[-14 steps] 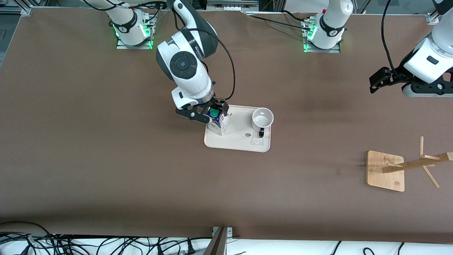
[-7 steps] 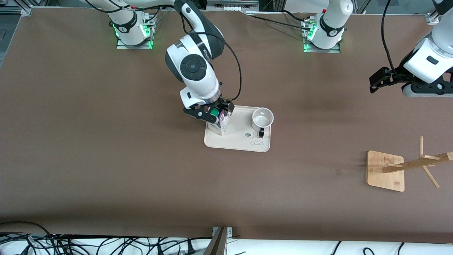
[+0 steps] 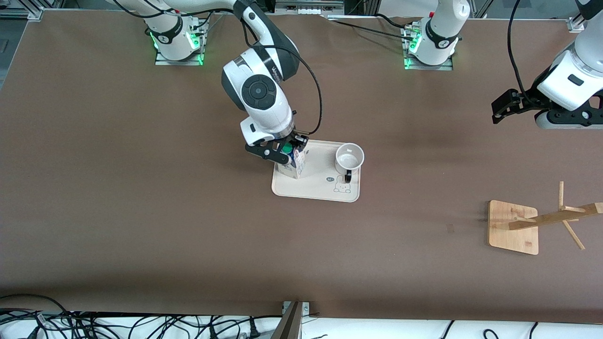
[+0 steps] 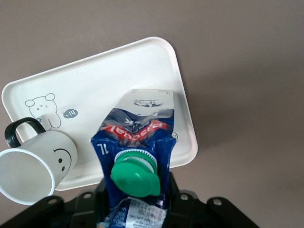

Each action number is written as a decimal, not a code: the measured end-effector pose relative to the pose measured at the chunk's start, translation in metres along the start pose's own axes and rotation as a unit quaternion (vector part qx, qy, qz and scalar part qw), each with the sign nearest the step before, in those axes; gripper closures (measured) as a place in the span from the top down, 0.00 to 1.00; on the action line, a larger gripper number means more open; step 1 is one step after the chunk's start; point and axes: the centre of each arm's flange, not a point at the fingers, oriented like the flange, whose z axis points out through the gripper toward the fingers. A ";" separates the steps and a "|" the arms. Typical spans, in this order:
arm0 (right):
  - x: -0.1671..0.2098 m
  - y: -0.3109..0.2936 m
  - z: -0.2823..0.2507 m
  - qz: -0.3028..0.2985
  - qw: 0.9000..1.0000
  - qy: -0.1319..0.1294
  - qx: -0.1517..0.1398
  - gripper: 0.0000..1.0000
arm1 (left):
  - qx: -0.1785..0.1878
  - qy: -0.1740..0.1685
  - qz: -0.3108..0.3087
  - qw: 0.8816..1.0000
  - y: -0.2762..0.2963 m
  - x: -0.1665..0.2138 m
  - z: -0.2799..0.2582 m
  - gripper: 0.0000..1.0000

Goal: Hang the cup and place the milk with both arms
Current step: 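Lower the right gripper and grasp the blue milk carton, then carry the carton off the tray while the left gripper reaches the mug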

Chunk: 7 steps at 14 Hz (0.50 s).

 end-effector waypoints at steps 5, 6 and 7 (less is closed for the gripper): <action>0.016 0.009 -0.016 -0.024 1.000 -0.001 -0.005 0.41 | 0.000 -0.003 0.000 1.000 0.000 -0.001 0.001 1.00; 0.028 0.017 -0.026 -0.033 0.999 -0.004 -0.008 0.41 | 0.001 -0.007 0.000 1.000 0.000 -0.001 0.002 1.00; 0.043 0.028 -0.038 -0.047 0.999 -0.009 -0.012 0.41 | 0.001 -0.014 0.001 1.000 0.001 -0.002 0.003 1.00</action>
